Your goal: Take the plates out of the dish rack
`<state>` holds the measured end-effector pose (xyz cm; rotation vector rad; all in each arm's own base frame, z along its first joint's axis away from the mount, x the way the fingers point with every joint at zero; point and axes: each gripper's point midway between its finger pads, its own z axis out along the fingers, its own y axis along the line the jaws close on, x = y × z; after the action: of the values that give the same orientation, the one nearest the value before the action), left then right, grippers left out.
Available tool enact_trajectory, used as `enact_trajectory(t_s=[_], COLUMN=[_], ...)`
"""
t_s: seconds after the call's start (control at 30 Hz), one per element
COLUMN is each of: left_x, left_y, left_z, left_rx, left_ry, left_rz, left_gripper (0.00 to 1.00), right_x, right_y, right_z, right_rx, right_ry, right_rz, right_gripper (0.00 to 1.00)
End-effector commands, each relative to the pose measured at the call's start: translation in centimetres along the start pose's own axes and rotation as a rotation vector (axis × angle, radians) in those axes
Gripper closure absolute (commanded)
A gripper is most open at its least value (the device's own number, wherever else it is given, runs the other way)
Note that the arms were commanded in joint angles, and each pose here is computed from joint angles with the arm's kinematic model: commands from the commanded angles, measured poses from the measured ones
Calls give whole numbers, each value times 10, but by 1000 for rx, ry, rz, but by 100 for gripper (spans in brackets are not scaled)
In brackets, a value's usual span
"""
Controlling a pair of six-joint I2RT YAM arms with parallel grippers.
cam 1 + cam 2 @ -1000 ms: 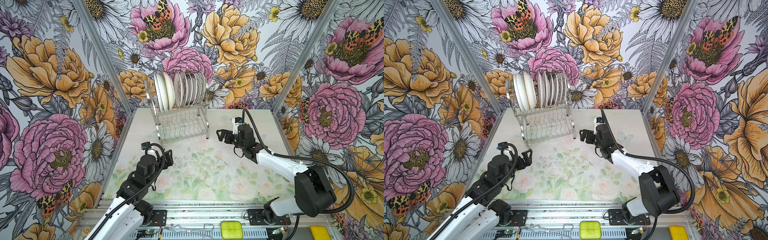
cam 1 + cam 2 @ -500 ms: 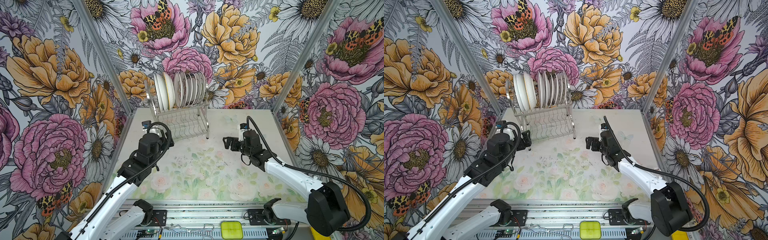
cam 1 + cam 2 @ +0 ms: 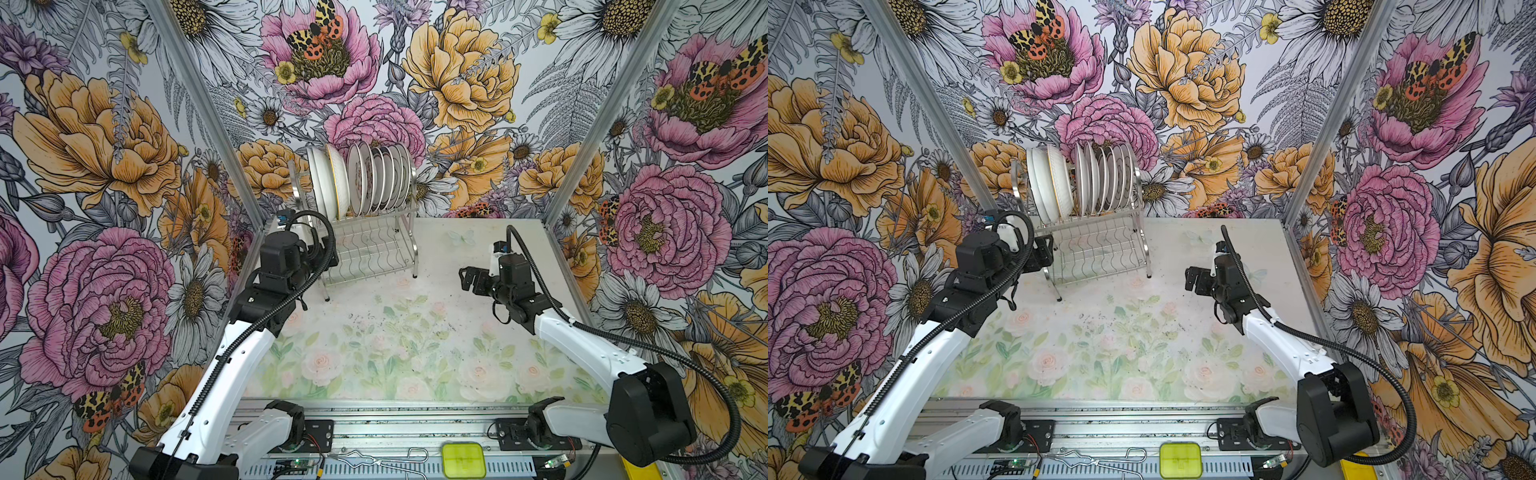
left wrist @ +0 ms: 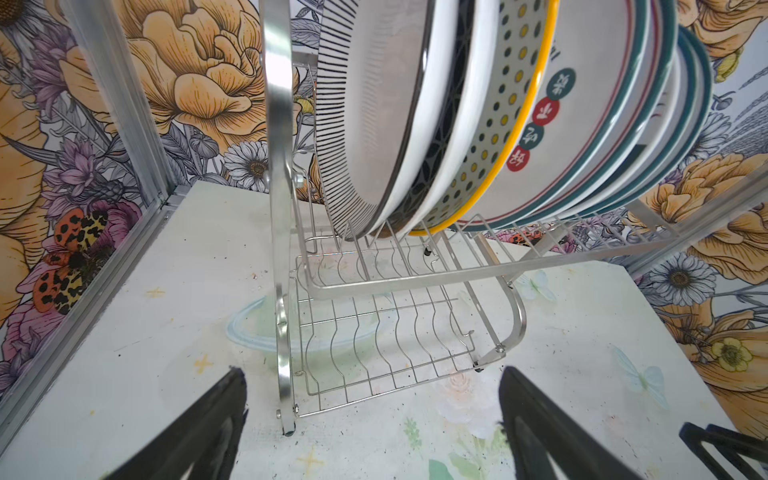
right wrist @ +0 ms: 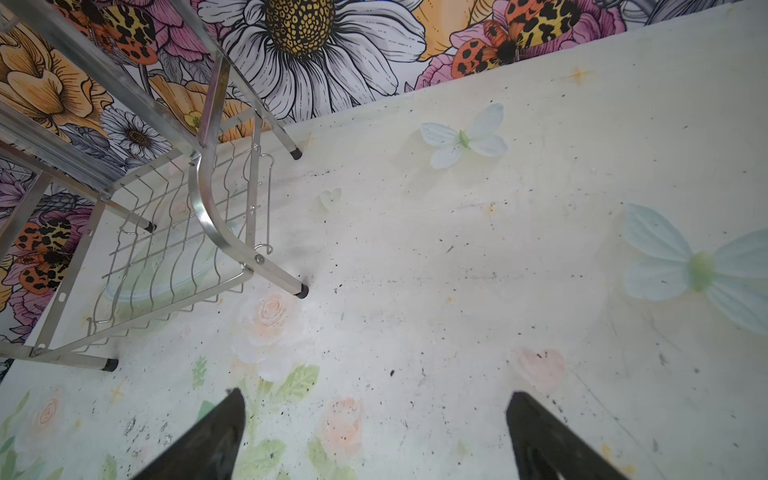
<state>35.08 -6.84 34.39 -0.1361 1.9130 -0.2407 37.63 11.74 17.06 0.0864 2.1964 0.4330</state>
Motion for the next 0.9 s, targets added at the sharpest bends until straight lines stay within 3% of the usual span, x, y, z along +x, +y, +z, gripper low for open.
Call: enact_trajectory(t_s=[0.0, 0.87], left_x=[-15, -35], left_y=[-11, 11], left_z=[0, -9], left_rx=[58, 15], left_ry=[-39, -68], left_rz=[53, 90], left_gripper=[6, 12], right_x=[-14, -36], right_y=[7, 15], right_z=[1, 13], right_rx=[-32, -75], right_ry=[-19, -22], right_rz=[-24, -46], right_gripper=[0, 0])
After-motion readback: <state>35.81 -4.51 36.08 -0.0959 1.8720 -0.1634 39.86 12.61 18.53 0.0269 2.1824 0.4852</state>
